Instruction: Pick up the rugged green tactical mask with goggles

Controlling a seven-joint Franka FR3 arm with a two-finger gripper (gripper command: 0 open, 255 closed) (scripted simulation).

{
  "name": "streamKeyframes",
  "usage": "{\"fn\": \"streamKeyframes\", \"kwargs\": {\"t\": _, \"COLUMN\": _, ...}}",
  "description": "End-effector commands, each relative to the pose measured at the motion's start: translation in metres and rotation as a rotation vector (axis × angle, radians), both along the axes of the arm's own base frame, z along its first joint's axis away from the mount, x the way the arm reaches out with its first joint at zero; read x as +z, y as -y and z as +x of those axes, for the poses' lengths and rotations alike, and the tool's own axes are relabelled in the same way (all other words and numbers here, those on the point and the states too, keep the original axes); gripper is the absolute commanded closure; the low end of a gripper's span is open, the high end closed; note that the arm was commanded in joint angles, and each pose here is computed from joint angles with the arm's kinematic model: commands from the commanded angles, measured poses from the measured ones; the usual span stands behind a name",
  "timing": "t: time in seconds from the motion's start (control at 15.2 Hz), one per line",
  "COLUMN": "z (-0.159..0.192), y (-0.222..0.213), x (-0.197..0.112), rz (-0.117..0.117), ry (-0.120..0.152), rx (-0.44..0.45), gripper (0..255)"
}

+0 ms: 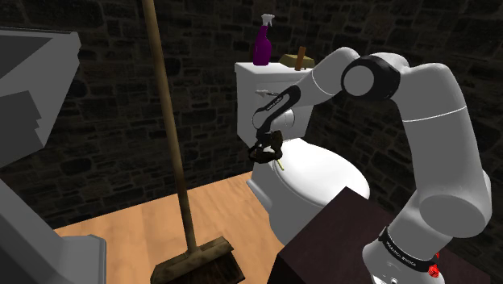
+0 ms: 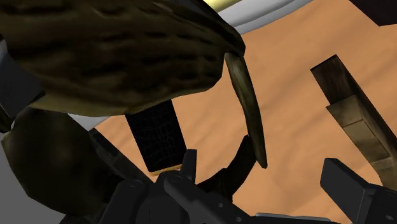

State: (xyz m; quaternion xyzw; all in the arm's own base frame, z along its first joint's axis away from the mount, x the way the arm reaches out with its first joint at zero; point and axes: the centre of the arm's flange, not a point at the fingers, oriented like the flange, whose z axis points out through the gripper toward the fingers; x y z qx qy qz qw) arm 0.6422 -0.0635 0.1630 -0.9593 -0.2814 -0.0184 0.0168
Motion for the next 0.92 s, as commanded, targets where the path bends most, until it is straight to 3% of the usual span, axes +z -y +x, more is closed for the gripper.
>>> {"fn": "streamKeyframes", "kwargs": {"t": 0.0, "z": -0.001, "y": 0.000, "x": -0.007, "rz": 0.000, "ry": 0.000, "rx": 0.000, "gripper": 0}}
{"fn": "streamKeyframes", "kwargs": {"t": 0.07, "z": -0.001, "y": 0.000, "x": -0.007, "rz": 0.000, "ry": 0.000, "rx": 0.000, "gripper": 0}}
{"fn": "streamKeyframes", "kwargs": {"t": 0.13, "z": -0.001, "y": 0.000, "x": -0.007, "rz": 0.000, "ry": 0.000, "rx": 0.000, "gripper": 255}}
{"fn": "streamKeyframes", "kwargs": {"t": 0.86, "z": -0.001, "y": 0.000, "x": 0.003, "rz": 0.000, "ry": 0.000, "rx": 0.000, "gripper": 255}}
